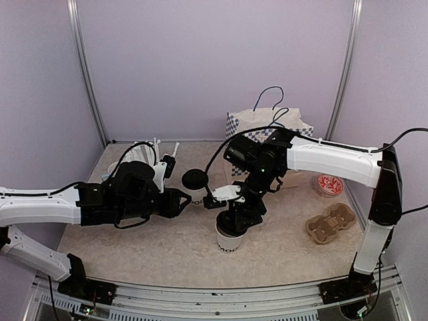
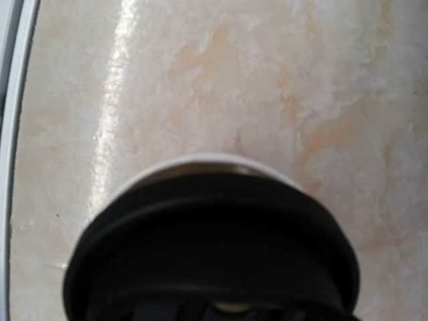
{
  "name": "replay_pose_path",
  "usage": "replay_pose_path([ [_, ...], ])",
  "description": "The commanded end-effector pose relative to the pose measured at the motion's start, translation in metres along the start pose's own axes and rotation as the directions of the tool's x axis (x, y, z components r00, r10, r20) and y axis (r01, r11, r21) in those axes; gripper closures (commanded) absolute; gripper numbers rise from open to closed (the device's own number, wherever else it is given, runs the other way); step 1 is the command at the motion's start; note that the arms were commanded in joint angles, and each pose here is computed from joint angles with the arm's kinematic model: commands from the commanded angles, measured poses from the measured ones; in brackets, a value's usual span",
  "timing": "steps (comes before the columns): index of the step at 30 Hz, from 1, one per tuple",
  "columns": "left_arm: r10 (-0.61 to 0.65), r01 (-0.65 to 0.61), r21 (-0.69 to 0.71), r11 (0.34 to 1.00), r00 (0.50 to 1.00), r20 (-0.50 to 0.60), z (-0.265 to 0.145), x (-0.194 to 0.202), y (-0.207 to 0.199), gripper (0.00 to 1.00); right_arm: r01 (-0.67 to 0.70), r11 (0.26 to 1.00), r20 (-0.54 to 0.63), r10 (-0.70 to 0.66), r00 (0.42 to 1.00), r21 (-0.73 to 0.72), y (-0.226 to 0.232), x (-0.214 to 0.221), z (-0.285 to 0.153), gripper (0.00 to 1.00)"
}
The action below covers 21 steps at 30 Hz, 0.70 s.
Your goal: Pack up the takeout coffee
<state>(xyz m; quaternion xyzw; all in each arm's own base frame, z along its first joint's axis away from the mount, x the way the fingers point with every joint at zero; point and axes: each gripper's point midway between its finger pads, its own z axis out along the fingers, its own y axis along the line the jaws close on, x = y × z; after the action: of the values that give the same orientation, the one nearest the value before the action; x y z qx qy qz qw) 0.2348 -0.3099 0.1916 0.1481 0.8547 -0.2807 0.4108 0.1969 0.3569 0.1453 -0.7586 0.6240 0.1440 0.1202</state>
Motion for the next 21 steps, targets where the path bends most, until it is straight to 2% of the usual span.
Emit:
replay_pose_path([
  [1, 0.002, -0.002, 0.009, 1.0, 1.0, 0.028, -0.005, -0.006, 0.001, 0.63, 0.002, 1.0, -0.003, -0.002, 1.0, 0.002, 0.001, -0.009, 0.004, 0.27],
  [4, 0.001, -0.002, 0.01, 1.0, 1.0, 0.028, -0.005, -0.005, 0.002, 0.63, 0.003, 1.0, -0.005, -0.003, 1.0, 0.001, 0.002, -0.011, 0.005, 0.24],
  [6, -0.001, 0.001, 0.006, 1.0, 1.0, 0.025, -0.004, -0.003, 0.004, 0.63, 0.005, 1.0, -0.003, -0.005, 1.0, 0.005, 0.002, -0.013, 0.004, 0.18],
  [9, -0.006, 0.006, 0.005, 1.0, 1.0, 0.02, -0.004, -0.002, 0.004, 0.62, 0.004, 1.0, 0.009, -0.004, 1.0, 0.023, -0.001, -0.016, -0.002, 0.13],
  [14, -0.029, 0.029, 0.029, 0.999, 1.0, -0.01, -0.002, 0.002, 0.001, 0.62, 0.003, 0.995, 0.028, -0.006, 1.0, 0.098, -0.007, -0.019, -0.022, 0.1],
  [18, -0.044, 0.05, 0.109, 0.993, 0.998, -0.054, 0.002, 0.006, -0.017, 0.62, -0.027, 0.988, 0.041, 0.021, 0.999, 0.149, -0.013, -0.009, -0.033, 0.08],
  [21, -0.057, 0.068, 0.183, 0.981, 0.996, -0.064, 0.005, 0.004, -0.035, 0.62, -0.094, 0.982, 0.108, 0.077, 0.991, 0.164, -0.022, -0.004, -0.044, 0.09],
])
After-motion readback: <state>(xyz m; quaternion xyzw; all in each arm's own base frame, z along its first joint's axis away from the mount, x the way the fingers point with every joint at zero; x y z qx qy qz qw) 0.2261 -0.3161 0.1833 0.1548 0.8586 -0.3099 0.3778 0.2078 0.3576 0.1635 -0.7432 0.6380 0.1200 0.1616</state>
